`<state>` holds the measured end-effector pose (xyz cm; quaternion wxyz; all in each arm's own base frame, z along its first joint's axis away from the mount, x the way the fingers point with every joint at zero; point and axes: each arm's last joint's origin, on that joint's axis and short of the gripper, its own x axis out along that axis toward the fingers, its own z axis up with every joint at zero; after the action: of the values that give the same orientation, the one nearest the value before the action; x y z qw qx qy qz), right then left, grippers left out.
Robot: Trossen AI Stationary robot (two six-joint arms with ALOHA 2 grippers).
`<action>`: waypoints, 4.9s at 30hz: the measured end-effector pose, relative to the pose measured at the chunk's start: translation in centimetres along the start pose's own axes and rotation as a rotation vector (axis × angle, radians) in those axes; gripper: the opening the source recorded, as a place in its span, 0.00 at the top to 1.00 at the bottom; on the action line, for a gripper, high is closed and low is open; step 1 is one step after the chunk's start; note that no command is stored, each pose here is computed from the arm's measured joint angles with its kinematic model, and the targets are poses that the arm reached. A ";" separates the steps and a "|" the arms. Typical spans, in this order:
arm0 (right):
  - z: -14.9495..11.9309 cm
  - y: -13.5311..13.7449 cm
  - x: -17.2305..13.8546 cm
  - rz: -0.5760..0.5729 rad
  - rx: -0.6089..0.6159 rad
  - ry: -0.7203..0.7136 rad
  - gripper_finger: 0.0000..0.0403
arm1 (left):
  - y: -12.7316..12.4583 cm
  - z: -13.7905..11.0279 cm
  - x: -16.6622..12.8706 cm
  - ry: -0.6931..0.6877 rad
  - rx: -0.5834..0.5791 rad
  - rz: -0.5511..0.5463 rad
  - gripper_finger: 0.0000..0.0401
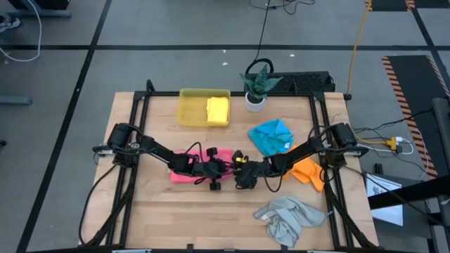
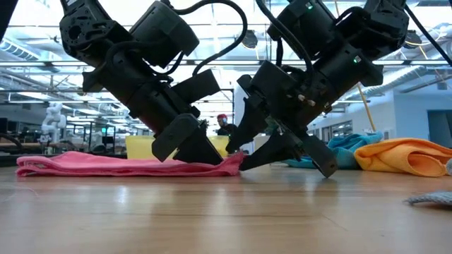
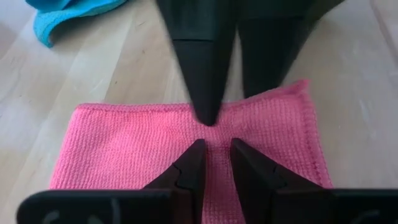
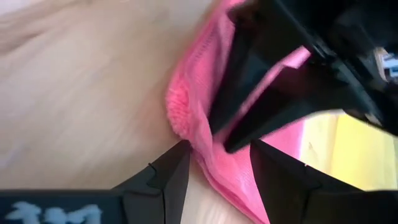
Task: Fold microfiber towels
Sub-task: Fold the pink microfiber cloth
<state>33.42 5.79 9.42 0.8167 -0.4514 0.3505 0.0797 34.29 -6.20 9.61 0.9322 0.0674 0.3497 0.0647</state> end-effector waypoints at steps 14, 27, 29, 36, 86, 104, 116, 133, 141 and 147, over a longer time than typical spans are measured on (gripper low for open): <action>0.6 -0.6 -0.3 -0.054 0.187 -0.057 0.68 | 0.0 2.5 -5.1 0.009 -0.019 0.048 0.80; 0.9 0.3 -0.3 0.006 -0.133 -0.060 0.64 | -0.2 -0.3 -1.4 0.106 -0.043 0.065 0.80; 0.9 0.1 -0.3 0.009 -0.141 -0.083 0.61 | 0.1 -0.3 -1.3 0.109 -0.050 0.070 0.80; 0.8 -0.6 0.0 -0.024 0.045 -0.126 0.60 | 0.4 -0.3 -1.2 0.106 -0.051 0.072 0.80; 2.4 1.2 -0.5 -0.022 -0.164 -0.150 0.65 | -2.3 -0.4 -2.1 0.085 0.031 -0.013 0.80; 4.3 -0.4 -3.2 0.108 0.337 -0.377 0.65 | -2.3 -0.4 -2.1 0.085 0.023 -0.013 0.80; 3.2 1.5 -3.3 0.230 0.353 -0.180 0.68 | -2.3 -0.4 -2.1 0.083 0.017 -0.012 0.80; 2.6 1.2 -3.1 0.375 0.936 -0.093 0.99 | -2.3 -0.3 -2.4 0.078 0.047 0.026 0.80; 2.4 1.9 -2.2 0.371 0.985 -0.074 1.00 | -3.0 1.4 -4.9 0.011 0.023 -0.004 0.80; 2.0 1.9 -1.3 0.287 1.110 -0.047 1.00 | -3.6 1.8 -4.8 -0.049 0.039 -0.022 0.80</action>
<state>32.60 8.70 9.59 0.9199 0.0990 0.3796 0.0039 32.12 -10.71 13.40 0.9397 0.0831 0.3287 0.0461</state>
